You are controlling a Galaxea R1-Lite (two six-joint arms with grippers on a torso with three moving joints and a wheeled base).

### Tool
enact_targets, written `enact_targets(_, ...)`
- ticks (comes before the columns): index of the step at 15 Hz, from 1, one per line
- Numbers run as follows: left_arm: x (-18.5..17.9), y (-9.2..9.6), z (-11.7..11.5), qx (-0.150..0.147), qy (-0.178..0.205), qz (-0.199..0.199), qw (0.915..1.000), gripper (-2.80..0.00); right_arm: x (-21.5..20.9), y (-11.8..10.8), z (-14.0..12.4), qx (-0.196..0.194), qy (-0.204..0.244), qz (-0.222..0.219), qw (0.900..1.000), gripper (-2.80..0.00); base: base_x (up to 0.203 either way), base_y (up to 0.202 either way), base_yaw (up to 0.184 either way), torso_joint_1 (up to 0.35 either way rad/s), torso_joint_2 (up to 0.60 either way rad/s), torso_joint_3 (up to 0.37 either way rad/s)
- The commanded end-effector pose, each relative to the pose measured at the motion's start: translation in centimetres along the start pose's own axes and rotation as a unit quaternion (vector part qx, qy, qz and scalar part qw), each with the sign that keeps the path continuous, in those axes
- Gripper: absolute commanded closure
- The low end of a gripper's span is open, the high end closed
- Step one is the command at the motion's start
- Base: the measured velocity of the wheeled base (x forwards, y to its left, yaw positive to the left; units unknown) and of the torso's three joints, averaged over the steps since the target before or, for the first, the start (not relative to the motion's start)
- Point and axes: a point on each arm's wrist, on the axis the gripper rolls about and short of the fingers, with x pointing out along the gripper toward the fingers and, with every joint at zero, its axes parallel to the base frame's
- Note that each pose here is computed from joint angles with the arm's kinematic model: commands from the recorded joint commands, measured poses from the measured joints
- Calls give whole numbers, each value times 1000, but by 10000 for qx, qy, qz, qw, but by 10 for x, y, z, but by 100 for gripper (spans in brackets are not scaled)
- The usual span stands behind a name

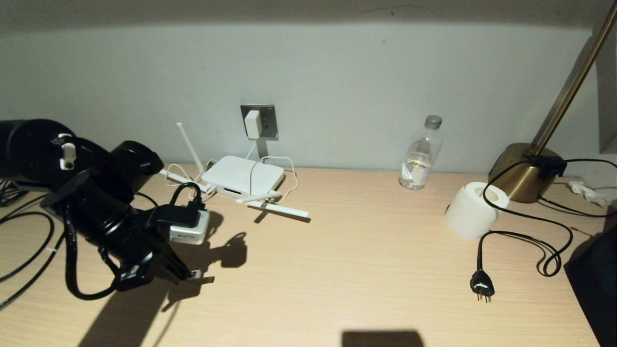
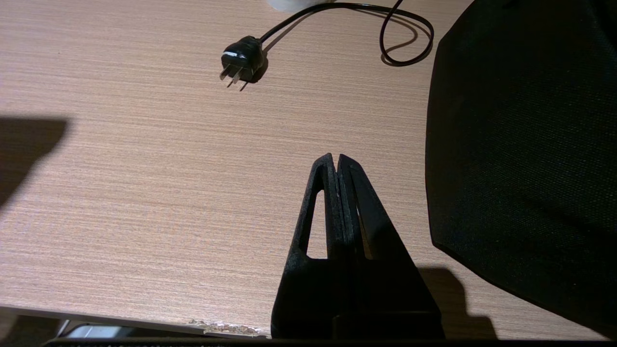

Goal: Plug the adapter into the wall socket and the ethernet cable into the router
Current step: Pick up cable, then align cable and router interface

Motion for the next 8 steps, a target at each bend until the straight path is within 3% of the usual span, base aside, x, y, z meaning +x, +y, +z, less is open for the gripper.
enact_targets(1,-4,-2,0,-515,37,58,9987,0,0,0,0,-4,7,3,10000,0,0,0,0,0,0,0)
enact_targets(3,0,2,1,-1140,287,139,9930,0,0,0,0,-4,9,3,10000,0,0,0,0,0,0,0)
enact_targets(8,12,52,20,-1614,225,474,9855,0,0,0,0,-4,3,3,10000,0,0,0,0,0,0,0)
